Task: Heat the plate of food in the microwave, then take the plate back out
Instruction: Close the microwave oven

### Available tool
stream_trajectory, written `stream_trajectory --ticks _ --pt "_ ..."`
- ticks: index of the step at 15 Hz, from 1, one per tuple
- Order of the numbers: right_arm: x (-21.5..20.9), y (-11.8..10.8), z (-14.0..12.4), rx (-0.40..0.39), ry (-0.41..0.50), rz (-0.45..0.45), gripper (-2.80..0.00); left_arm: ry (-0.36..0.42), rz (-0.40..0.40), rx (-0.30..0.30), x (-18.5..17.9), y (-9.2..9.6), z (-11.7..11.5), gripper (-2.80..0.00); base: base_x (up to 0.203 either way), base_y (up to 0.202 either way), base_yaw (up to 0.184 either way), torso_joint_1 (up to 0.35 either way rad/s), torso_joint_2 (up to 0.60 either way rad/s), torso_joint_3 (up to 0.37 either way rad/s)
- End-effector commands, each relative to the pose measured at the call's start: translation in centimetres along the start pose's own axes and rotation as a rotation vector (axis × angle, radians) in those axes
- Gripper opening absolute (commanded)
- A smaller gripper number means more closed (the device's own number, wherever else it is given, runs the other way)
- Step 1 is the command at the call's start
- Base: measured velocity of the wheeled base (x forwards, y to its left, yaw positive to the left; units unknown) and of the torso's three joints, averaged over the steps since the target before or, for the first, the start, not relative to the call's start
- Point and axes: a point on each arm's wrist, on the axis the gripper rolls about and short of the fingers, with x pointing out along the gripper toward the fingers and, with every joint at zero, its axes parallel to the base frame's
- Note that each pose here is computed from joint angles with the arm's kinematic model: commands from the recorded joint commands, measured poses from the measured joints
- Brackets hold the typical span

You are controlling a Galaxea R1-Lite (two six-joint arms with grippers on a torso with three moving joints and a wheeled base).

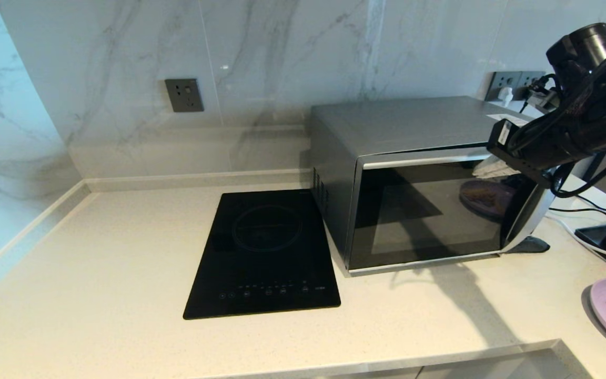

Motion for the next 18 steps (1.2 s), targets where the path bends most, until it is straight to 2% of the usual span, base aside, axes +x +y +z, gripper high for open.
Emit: stream_trajectory --ticks 1,6,11,15,18 --pt "1.4 -0.2 0.9 -0.004 -0.025 0.006 -2.80 0.001 0.001 -0.001 0.0 0.0 0.0 -2.80 0.000 0.000 0.000 0.000 0.00 0.000" --pt "3.3 -1.2 2.6 -0.023 -0.096 0.011 -2.80 0.001 0.001 -0.001 0.0 0.0 0.0 -2.80 0.000 0.000 0.000 0.000 0.00 0.000" --pt "4.4 -1.2 3.0 -0.024 -0.117 0.022 -2.80 0.001 0.001 -0.001 0.0 0.0 0.0 -2.80 0.000 0.000 0.000 0.000 0.00 0.000" --pt "2.4 -0.9 2.8 -0.025 -0.127 0.038 -2.80 0.001 0.001 -0.001 0.0 0.0 0.0 -2.80 0.000 0.000 0.000 0.000 0.00 0.000" --pt "0.2 -0.7 2.2 -0.027 -0.103 0.065 -2.80 0.001 0.001 -0.001 0.0 0.0 0.0 -2.80 0.000 0.000 0.000 0.000 0.00 0.000"
